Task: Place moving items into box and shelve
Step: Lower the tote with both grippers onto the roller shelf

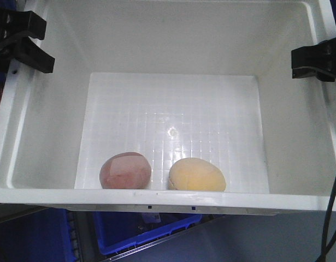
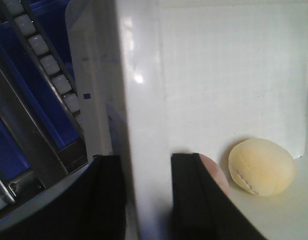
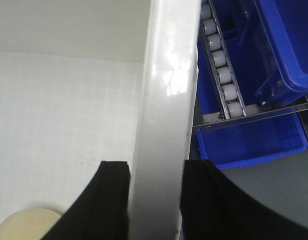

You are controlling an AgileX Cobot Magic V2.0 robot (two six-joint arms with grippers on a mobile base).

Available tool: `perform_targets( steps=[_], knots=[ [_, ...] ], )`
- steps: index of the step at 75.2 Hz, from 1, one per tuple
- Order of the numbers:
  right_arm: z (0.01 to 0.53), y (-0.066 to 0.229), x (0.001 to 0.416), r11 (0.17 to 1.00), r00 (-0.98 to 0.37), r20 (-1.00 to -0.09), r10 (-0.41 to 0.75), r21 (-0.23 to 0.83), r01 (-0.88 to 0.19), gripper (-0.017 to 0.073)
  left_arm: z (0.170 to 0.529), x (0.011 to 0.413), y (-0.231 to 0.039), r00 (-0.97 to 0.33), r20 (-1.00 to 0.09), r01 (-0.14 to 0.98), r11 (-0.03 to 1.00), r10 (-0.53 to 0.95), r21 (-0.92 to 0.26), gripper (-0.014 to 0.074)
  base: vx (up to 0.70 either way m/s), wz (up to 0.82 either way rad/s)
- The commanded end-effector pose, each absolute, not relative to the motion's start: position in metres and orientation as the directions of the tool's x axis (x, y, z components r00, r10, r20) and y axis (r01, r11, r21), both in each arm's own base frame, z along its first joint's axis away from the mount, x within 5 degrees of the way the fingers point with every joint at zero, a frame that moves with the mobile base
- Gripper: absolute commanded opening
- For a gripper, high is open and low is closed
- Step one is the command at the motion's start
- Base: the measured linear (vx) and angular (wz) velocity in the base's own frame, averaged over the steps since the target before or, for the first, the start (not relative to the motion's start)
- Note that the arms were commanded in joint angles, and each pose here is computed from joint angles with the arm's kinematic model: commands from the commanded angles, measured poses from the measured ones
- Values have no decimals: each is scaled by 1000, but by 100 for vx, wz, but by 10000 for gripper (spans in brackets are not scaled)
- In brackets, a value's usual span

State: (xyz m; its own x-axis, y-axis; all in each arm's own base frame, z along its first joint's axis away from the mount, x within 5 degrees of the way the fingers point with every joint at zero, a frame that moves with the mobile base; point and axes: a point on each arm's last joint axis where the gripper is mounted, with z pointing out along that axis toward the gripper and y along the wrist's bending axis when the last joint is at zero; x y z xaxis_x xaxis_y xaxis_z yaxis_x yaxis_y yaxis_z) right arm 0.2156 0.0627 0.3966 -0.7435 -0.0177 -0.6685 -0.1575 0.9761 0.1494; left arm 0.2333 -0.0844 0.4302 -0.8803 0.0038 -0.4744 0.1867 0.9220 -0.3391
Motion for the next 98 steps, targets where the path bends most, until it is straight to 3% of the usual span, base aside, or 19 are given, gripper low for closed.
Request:
perform_targets(
  steps=[1, 29, 74, 98],
  knots=[
    [422, 68, 218, 955, -616, -786, 45, 215, -205, -4, 460, 222, -97, -833, -548, 258, 824, -74, -504, 1, 0, 0],
    [415, 70, 228, 957, -636, -771, 37, 210, -199, -4, 427, 225, -100, -895, -442, 202, 825, -64, -528, 4, 0, 0],
    [400, 80, 268, 957, -567, -823, 18, 178, -228, -4, 432, 239, -97, -815, -564, 208, 841, -133, -500, 22, 0, 0],
    [391, 88, 294, 952, -482, -874, -52, 102, -289, -4, 410, 267, -102, -843, -522, 168, 856, -132, -488, 34, 0, 0]
  ],
)
